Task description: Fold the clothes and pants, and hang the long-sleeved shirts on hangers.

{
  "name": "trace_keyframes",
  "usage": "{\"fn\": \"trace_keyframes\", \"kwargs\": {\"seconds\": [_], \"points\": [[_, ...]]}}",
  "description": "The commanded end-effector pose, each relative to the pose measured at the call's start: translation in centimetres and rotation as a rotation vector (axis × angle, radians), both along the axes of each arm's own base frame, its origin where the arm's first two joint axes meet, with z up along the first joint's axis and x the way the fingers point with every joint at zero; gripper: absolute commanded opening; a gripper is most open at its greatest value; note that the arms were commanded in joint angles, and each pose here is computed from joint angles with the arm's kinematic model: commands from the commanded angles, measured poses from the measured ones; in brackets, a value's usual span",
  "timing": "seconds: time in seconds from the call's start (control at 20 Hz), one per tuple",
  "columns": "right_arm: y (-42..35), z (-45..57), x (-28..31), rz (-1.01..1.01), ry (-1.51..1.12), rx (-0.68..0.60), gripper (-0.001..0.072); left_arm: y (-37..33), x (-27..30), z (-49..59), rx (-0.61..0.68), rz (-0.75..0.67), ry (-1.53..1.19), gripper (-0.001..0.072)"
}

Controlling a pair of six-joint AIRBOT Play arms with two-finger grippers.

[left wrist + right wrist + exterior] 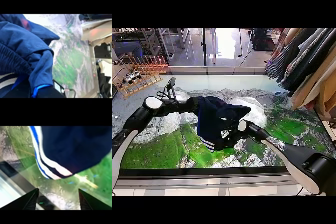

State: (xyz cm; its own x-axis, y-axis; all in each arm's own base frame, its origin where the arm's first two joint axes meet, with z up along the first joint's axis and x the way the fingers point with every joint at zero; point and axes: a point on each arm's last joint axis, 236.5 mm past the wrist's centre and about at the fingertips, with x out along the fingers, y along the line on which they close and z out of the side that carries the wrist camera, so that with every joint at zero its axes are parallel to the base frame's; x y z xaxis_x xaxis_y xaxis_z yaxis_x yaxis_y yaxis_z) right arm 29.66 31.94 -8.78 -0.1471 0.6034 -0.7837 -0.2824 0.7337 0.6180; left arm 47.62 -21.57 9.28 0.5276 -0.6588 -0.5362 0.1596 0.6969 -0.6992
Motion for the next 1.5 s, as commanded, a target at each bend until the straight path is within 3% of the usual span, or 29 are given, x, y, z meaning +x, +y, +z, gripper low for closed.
{"fn": "trace_keyframes", "kwargs": {"seconds": [0.0, 0.1, 0.2, 0.25, 0.3, 0.35, 0.5, 0.65, 0.8, 0.95, 1.25, 1.35, 1.45], "points": [[1.0, -0.5, -0.3, -0.097, 0.087, 0.049, 0.0565, 0.7, -0.1, -0.2, 0.0, -0.003, 0.017, 0.0015], [2.4, -0.7, 1.2, -0.161, 0.052, 0.092, 0.0562, 0.6, -0.4, -0.3, 0.0, -0.011, 0.024, 0.0015], [3.1, -1.0, 3.3, -0.24, 0.021, 0.114, 0.051, 0.5, -0.6, -0.4, 0.0, -0.019, 0.03, 0.0015], [3.3, -1.1, 4.2, -0.28, 0.009, 0.119, 0.0431, 0.4, -0.6, -0.4, 0.002, -0.023, 0.029, 0.0015], [3.5, -1.1, 5.0, -0.3, -0.012, 0.12, 0.0245, 0.5, -0.7, -0.4, 0.002, -0.025, 0.032, 0.0015], [3.4, -0.9, 5.5, -0.323, -0.023, 0.12, 0.0013, 0.5, -0.8, -0.4, 0.007, -0.034, 0.029, 0.0015], [2.0, 2.6, 6.6, -0.274, -0.161, 0.105, 0.0008, 1.9, -2.1, 0.4, 0.06, -0.122, -0.01, 0.0015], [-2.4, 10.7, 8.2, -0.244, -0.409, 0.049, 0.0006, 6.7, -4.1, 1.2, 0.193, -0.142, -0.013, 0.0014], [-7.8, 22.8, 6.7, -0.241, -0.686, 0.048, 0.0005, 12.4, -8.2, 2.4, 0.464, -0.202, -0.015, 0.0015], [-12.5, 37.8, 1.4, -0.303, -1.026, 0.139, 0.0005, 14.2, -12.5, 8.6, 0.686, -0.351, -0.225, 0.0017], [-18.5, 60.2, -14.6, -0.359, -1.596, 0.406, 0.0005, 9.2, -24.6, 24.8, 0.709, -0.473, -0.723, 0.0016], [-20.0, 63.3, -15.7, -0.378, -1.708, 0.381, 0.0005, 8.2, -27.3, 27.5, 0.704, -0.483, -0.817, 0.0015], [-21.6, 63.5, -12.1, -0.431, -1.746, 0.222, 0.0005, 7.4, -27.3, 27.9, 0.643, -0.483, -0.806, 0.0015]]}}
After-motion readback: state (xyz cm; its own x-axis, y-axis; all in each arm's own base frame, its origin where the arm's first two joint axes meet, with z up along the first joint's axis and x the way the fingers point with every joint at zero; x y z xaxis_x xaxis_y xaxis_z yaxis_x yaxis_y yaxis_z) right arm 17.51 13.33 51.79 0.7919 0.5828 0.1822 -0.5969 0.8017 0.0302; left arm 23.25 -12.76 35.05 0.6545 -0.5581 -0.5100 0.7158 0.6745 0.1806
